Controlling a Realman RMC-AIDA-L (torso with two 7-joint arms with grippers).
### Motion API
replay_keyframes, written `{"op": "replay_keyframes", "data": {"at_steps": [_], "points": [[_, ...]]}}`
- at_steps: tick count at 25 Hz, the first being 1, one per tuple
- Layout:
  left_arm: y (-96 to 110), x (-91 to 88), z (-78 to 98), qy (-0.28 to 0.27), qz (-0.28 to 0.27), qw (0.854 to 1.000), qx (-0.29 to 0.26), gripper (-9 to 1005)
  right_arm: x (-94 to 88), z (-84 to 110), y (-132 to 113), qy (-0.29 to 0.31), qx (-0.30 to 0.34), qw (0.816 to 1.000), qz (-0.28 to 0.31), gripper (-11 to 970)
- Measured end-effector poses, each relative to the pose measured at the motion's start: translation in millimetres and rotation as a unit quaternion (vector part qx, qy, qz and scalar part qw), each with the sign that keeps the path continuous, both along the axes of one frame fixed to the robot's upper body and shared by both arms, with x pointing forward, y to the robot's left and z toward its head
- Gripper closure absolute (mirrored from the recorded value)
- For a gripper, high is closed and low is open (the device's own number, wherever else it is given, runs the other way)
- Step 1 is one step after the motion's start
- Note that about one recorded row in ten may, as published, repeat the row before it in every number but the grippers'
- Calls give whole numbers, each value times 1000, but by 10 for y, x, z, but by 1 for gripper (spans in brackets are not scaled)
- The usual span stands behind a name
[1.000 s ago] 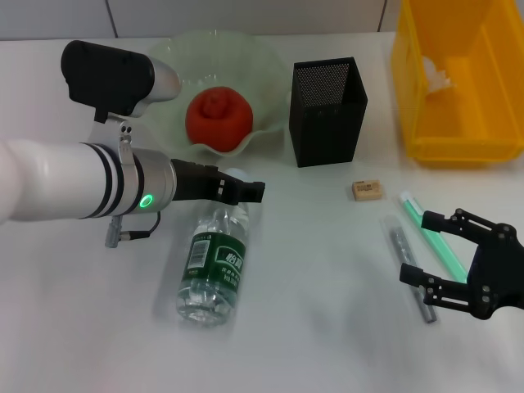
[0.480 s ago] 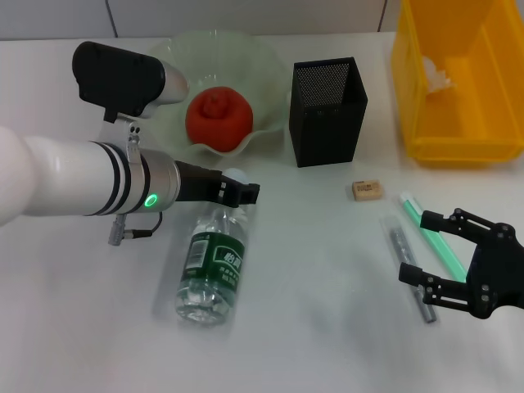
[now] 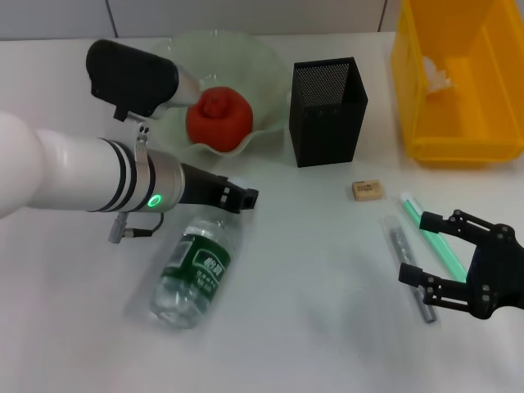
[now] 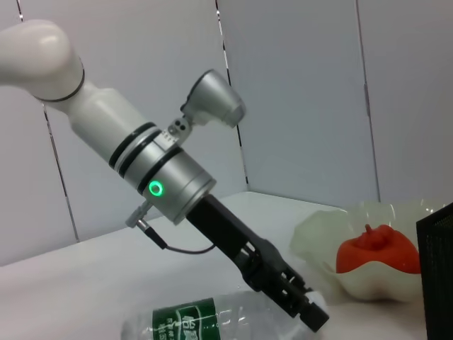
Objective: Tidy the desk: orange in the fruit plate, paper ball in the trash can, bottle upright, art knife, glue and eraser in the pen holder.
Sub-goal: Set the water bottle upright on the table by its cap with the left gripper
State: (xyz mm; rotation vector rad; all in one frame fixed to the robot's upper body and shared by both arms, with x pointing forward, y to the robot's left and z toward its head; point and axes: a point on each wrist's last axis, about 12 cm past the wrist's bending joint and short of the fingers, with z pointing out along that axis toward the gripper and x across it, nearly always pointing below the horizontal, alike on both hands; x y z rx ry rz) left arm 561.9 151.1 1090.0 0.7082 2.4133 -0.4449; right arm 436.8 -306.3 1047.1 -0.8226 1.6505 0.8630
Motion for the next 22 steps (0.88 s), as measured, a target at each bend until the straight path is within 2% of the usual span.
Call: {"op": "replay_keyframes", "data": {"at_steps": [4,8,14,19,22], "points": [[-10,-56,126,-16,-28,999,2,527,-2,3,-2,3,2,1000,0,132],[79,-114,249,-38,-58,998,6,530,-1,6,-3,3,2,1000,0,132],[377,-152,361,-91,-94,991,-25,534,15,20,-3,5,3,1000,0,132],[611,-178,379,-128,-115,983,-69,537,33,39,-8,6,3,1000,0,133],[773,-206,361,-160,-137,971,-111,539,54,52,-1,4,4,1000,2,133]]}}
